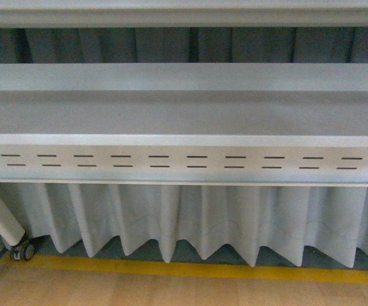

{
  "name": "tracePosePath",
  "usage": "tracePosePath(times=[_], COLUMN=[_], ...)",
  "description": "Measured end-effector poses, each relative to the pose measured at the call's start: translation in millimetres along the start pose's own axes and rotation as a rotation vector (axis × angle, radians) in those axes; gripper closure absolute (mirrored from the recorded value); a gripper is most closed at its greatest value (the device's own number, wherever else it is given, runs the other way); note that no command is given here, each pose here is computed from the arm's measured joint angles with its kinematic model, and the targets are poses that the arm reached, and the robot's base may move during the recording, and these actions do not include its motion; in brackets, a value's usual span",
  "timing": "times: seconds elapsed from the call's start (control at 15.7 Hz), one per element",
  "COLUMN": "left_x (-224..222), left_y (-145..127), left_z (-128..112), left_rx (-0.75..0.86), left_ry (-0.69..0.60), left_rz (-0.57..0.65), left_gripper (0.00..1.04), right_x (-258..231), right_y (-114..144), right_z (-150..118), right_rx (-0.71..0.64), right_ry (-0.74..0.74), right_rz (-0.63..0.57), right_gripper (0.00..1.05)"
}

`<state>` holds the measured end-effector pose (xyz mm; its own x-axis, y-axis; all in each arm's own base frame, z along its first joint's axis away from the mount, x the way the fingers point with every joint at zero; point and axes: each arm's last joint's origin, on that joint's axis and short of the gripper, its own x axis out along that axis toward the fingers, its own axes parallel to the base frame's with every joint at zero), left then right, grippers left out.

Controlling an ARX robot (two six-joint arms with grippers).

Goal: Wind up and store yellow beetle toy

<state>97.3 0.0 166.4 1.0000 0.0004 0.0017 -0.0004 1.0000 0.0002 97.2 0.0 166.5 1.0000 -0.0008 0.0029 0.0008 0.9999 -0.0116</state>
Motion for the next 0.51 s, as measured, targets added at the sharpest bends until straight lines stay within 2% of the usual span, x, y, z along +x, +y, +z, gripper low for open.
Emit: tracePosePath(times=[0.51], left_x=[0.0], left_y=[0.0], left_z=[0.0], left_rx=[0.000], left_ry=[0.000], left_rz=[0.000], left_gripper=[0.07], right_x=[0.0], right_y=[0.0], right_z=[0.0], right_rx=[0.000], right_ry=[0.000], right_rz=[0.000], right_gripper=[0.06])
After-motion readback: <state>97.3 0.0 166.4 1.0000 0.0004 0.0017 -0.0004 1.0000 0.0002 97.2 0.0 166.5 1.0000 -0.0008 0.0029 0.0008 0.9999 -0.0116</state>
